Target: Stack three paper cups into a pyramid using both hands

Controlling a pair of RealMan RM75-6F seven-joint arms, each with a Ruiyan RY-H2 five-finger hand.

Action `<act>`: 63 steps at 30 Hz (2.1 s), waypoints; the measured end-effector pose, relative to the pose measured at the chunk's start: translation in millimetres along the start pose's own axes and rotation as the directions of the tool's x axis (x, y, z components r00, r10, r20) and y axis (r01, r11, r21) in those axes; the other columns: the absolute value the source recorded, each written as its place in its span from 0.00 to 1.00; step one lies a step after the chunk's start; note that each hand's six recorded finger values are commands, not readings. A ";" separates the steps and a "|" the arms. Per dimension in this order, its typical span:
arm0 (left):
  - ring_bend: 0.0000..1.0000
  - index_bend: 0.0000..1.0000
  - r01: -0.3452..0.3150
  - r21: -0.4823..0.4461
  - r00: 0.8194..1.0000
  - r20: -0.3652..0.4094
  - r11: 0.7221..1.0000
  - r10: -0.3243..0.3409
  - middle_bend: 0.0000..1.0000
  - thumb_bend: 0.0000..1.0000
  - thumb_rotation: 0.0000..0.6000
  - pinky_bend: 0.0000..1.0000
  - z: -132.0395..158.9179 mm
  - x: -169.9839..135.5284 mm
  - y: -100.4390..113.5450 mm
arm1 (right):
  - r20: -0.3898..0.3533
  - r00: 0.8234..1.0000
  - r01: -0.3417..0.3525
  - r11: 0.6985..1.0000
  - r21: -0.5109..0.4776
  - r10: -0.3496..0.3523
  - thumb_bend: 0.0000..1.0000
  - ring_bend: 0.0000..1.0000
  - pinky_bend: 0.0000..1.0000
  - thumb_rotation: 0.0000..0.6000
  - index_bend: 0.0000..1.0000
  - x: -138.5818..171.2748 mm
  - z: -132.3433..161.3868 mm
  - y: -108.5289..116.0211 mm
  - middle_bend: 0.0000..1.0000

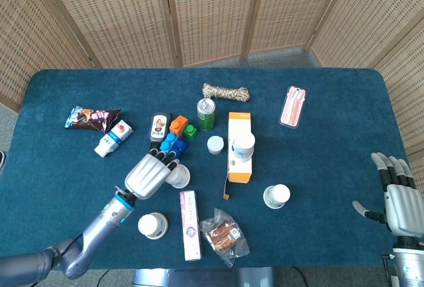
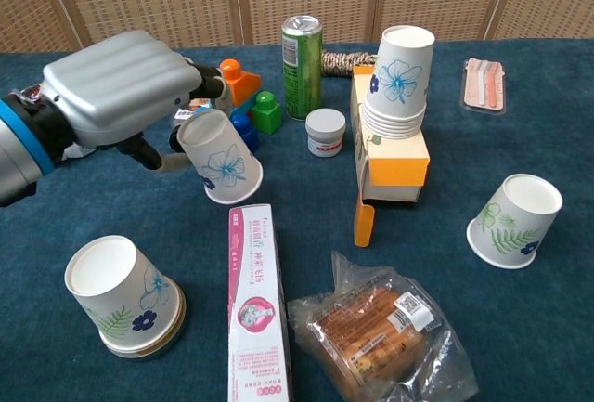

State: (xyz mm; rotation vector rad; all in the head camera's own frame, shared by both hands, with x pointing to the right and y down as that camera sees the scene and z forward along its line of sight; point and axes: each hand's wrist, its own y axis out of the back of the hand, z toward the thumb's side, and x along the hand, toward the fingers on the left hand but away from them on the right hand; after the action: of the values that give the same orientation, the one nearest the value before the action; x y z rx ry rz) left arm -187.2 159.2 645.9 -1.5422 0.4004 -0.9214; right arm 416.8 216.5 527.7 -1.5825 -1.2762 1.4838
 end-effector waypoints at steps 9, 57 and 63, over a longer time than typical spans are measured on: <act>0.45 0.37 0.010 0.001 1.000 -0.018 1.000 -0.010 0.35 0.30 1.00 0.56 18.7 27.0 -3.4 | 0.011 1.000 0.002 1.000 -0.012 -0.002 0.05 0.00 0.00 1.00 0.00 -1.2 -3.6 1.7 0.00; 0.00 0.05 0.121 -0.095 0.992 -0.017 0.988 -0.123 0.00 0.27 1.00 0.26 -35.7 -21.3 -13.1 | 0.002 1.000 -0.006 1.000 0.008 0.006 0.05 0.00 0.00 1.00 0.00 -0.8 0.1 -2.7 0.00; 0.00 0.02 0.142 -0.095 0.990 -0.005 0.985 -0.143 0.00 0.26 1.00 0.23 -55.0 -43.2 -8.9 | -0.001 1.000 -0.008 1.000 0.016 0.008 0.05 0.00 0.00 1.00 0.00 0.5 2.1 -4.6 0.00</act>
State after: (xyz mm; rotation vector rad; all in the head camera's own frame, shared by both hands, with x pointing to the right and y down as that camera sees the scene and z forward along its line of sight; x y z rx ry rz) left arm -257.0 155.0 637.6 -1.6691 0.3493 -1.0346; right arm 413.7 218.2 531.2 -1.5794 -1.2559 1.4946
